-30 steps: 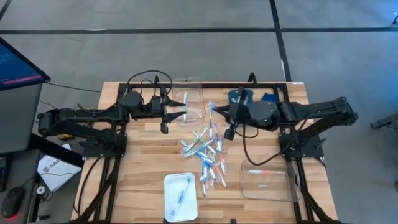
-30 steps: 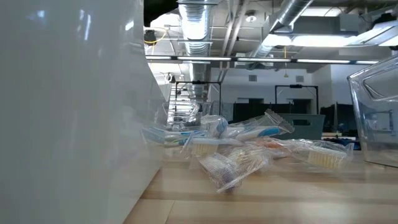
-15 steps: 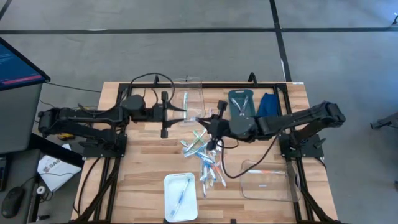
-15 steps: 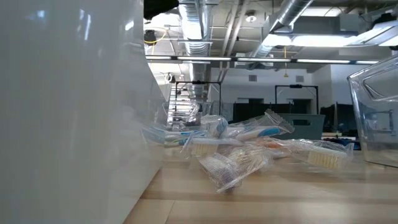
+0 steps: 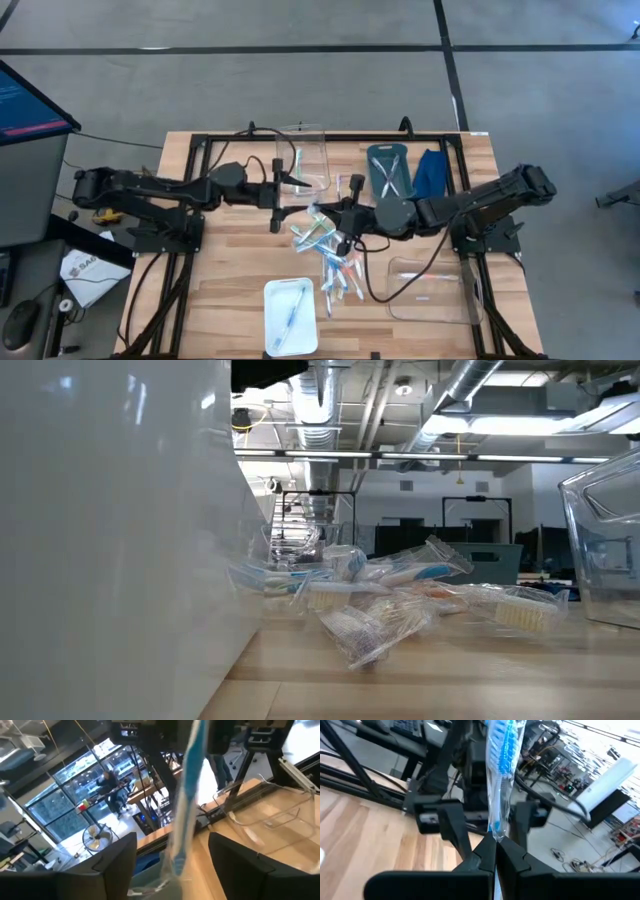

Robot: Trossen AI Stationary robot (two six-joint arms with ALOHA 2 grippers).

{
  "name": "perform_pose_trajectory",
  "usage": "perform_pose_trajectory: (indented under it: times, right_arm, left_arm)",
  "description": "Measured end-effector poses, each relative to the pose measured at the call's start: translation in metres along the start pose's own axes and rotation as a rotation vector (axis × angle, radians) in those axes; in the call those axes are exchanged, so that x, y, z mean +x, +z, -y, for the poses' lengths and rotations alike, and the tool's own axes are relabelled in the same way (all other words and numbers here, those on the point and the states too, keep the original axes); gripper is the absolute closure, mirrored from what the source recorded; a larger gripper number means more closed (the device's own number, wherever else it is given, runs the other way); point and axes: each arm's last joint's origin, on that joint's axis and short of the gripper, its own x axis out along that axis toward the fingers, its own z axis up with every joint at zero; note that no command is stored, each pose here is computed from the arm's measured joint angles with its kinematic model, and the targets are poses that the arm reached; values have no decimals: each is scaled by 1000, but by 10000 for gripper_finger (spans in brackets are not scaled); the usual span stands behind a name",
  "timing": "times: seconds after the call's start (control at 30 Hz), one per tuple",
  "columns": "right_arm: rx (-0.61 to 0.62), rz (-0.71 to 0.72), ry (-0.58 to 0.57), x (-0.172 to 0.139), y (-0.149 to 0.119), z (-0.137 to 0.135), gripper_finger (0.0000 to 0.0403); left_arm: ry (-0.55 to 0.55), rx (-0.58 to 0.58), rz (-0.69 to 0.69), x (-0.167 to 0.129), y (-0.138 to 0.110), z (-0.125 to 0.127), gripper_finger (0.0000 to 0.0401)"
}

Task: Pick & Place Toothbrushes
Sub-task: Put the blue toothbrush into the white bin

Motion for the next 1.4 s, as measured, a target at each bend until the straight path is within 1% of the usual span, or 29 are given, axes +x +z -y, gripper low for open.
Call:
perform_pose_trajectory:
  times: [0.13, 0.37, 0.53, 0.7, 0.83, 0.93, 1.03, 1.1, 1.2, 1.4]
  right_arm:
    - [0, -1, 0, 0, 0, 0, 403]
    - [-11, -13, -7, 4, -4, 4, 403]
    - [7, 21, -21, 10, -13, 6, 403]
    - [10, 29, -31, 11, -13, 8, 403]
    - [29, 59, -38, 11, -10, 9, 403]
    - [35, 82, -21, 15, -10, 6, 403]
    - [-7, 65, -6, 19, -16, 0, 403]
    - [2, 101, -26, 23, -12, -2, 403]
    - [-46, 82, -33, 25, -15, -5, 403]
    - [-45, 92, -34, 22, -13, -6, 403]
  left_arm:
    - [-3, 1, -1, 6, -5, 2, 151]
    - [-3, 0, 30, 6, -1, 5, 157]
    - [-2, -6, 63, 6, 4, 7, 162]
    - [-1, -50, 71, 6, 5, 7, 170]
    - [4, -53, 78, 6, 6, 6, 177]
    - [9, -53, 86, 6, 6, 6, 183]
    - [12, -64, 94, 6, 7, 6, 189]
    - [19, -68, 94, 6, 7, 5, 193]
    - [34, -69, 85, 6, 7, 5, 203]
    - [35, -70, 78, 6, 6, 5, 217]
